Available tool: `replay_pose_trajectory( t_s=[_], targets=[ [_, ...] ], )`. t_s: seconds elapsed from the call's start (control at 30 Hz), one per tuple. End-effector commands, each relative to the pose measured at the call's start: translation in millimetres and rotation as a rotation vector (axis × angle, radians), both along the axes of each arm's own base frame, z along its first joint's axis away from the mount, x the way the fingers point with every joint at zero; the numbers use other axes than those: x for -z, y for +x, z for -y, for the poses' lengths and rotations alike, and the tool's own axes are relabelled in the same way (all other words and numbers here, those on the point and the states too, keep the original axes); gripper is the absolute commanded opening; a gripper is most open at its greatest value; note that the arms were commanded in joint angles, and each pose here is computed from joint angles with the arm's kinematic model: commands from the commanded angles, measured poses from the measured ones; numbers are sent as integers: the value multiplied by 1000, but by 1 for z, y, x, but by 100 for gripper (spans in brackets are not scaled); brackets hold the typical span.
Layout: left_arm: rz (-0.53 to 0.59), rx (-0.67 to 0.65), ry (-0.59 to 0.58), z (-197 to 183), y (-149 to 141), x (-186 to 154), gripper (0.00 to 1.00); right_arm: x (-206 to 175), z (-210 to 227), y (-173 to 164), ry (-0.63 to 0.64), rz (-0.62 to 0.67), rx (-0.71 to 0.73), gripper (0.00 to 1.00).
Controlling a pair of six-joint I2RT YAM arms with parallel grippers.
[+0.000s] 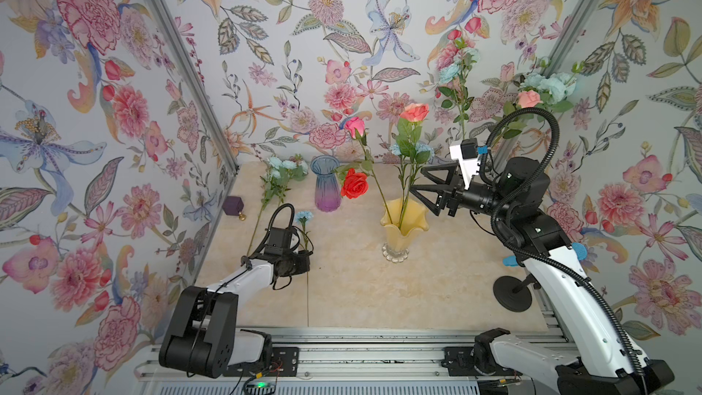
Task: Pick out blue flowers from the vase
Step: Place the flower at the center of the board.
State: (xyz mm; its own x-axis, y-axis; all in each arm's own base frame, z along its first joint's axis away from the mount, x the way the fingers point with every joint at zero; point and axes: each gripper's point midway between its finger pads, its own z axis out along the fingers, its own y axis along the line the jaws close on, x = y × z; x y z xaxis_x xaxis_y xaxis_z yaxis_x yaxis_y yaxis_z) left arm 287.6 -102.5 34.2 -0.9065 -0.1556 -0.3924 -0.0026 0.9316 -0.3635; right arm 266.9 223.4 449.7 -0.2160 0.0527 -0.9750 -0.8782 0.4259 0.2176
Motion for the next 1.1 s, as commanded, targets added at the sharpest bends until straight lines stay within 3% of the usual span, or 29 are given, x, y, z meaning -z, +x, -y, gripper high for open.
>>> replay_pose_trajectory(
  t_s=[0.0, 0.2, 0.43, 0.53, 0.6, 0.73, 0.83, 0.9, 1.07],
  targets=[
    [-27, -8, 116, -14, 5, -1, 0, -5, 0, -7, 21, 19, -26, 86],
    [-123, 31, 171, -15, 6, 11, 0, -3, 5, -5, 19, 22, -9, 86],
    [-160, 59, 175, -8, 16, 18, 0, 2, 16, 1, 16, 14, 26, 87],
    [-166, 64, 162, -5, 17, 20, 4, 3, 19, 2, 17, 10, 34, 87],
    [-161, 67, 161, -4, 19, 19, 11, 3, 19, 3, 19, 7, 33, 87],
    [-108, 70, 178, -2, 27, 3, 46, 5, 19, 4, 16, 6, 36, 87],
    [33, 38, 208, -2, 44, -42, 63, 13, 29, 14, 7, -3, 75, 87],
    [164, 8, 225, 1, 59, -81, 66, 18, 41, 23, 3, -15, 123, 87],
    [698, -109, 157, 23, 80, -214, 68, 33, 71, 56, 17, -21, 305, 82]
  ],
)
